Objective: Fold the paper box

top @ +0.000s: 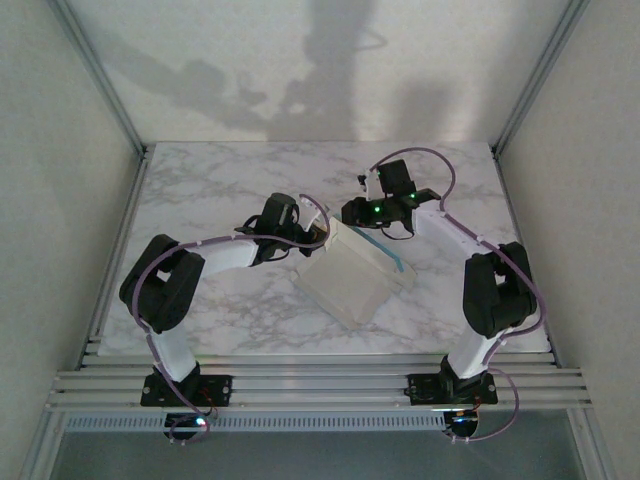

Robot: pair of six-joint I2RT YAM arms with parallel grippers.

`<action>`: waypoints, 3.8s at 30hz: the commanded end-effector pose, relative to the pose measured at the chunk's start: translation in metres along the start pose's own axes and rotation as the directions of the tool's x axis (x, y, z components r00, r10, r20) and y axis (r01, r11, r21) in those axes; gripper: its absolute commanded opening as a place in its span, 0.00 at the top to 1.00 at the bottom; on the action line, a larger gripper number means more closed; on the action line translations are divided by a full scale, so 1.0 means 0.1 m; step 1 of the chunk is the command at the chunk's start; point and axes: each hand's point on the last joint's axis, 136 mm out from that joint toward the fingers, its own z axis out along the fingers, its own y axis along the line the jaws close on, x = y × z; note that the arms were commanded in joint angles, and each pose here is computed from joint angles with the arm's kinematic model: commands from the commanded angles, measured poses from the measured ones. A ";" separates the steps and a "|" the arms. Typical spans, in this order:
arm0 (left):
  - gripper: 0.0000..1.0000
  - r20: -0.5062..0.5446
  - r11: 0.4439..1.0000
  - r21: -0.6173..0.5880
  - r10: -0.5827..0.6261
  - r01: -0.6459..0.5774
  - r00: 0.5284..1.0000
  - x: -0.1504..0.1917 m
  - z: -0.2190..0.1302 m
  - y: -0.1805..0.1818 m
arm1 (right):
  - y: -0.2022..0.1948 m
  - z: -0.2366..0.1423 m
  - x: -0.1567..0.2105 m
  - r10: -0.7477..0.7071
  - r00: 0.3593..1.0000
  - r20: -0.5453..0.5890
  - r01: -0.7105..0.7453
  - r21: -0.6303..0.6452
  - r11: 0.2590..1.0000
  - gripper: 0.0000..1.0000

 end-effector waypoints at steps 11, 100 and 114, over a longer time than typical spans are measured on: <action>0.91 -0.186 0.999 -0.021 -0.049 0.046 0.981 0.56 0.08 0.00 | -0.08 0.17 -0.02 -0.087 0.996 -0.009 0.087 0.102 0.991 0.67; 0.91 -0.188 0.999 -0.021 -0.031 0.028 0.982 0.50 0.05 -0.05 | -0.15 0.46 0.08 0.021 0.987 0.157 0.001 -0.139 0.990 0.50; 0.65 -0.140 1.000 0.016 -0.025 0.027 0.990 0.28 -0.07 -0.18 | -0.17 0.46 0.12 0.017 0.988 0.155 0.004 -0.134 0.991 0.53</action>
